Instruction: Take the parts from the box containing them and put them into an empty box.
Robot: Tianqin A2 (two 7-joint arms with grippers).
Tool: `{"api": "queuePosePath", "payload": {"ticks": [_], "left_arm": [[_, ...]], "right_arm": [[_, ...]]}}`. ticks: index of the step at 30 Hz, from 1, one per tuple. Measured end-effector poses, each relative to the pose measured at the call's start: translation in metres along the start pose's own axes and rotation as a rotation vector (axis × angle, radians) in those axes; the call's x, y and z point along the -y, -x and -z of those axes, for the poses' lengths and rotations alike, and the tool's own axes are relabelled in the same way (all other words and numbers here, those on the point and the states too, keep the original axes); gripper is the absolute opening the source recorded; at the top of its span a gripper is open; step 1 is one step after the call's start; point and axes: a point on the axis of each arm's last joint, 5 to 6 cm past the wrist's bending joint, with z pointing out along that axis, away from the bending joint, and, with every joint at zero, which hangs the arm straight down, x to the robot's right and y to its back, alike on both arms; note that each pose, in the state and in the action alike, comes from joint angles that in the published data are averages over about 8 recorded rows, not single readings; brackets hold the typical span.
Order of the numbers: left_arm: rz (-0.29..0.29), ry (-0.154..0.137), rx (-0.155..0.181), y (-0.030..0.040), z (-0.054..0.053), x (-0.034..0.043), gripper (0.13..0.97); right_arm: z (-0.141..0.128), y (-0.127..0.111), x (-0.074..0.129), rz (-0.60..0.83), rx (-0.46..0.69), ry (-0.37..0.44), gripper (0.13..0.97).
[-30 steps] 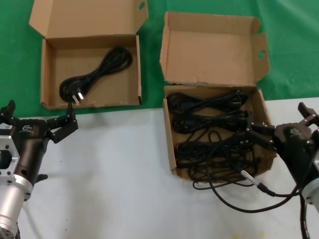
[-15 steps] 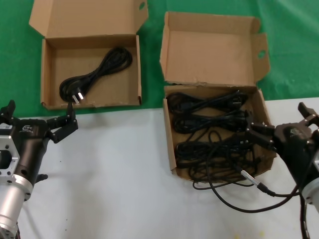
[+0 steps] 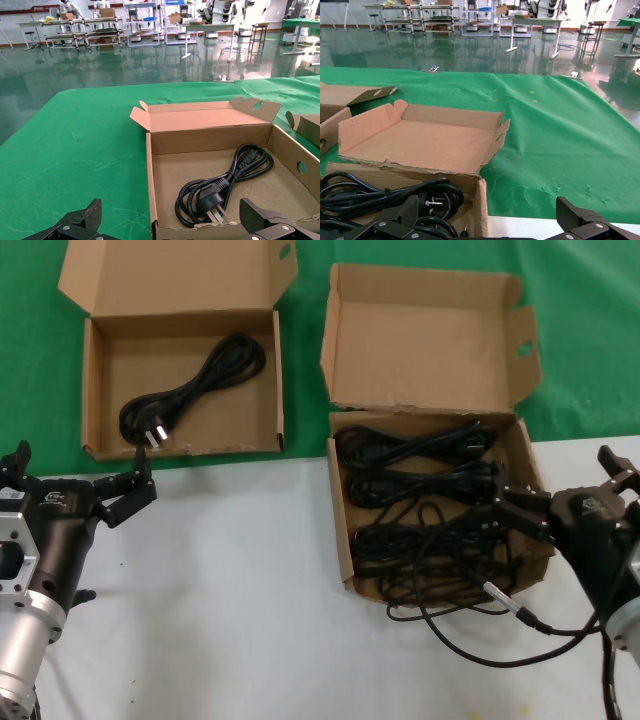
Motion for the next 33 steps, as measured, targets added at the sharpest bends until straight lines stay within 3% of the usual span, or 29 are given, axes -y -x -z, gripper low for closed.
{"api": "queuePosePath", "payload": {"ticks": [33], "left_arm": [[0.0,0.0,0.0,0.0,0.0,0.0,0.966]], "right_arm": [[0.0,0.0,0.0,0.0,0.0,0.0,0.966]]}}
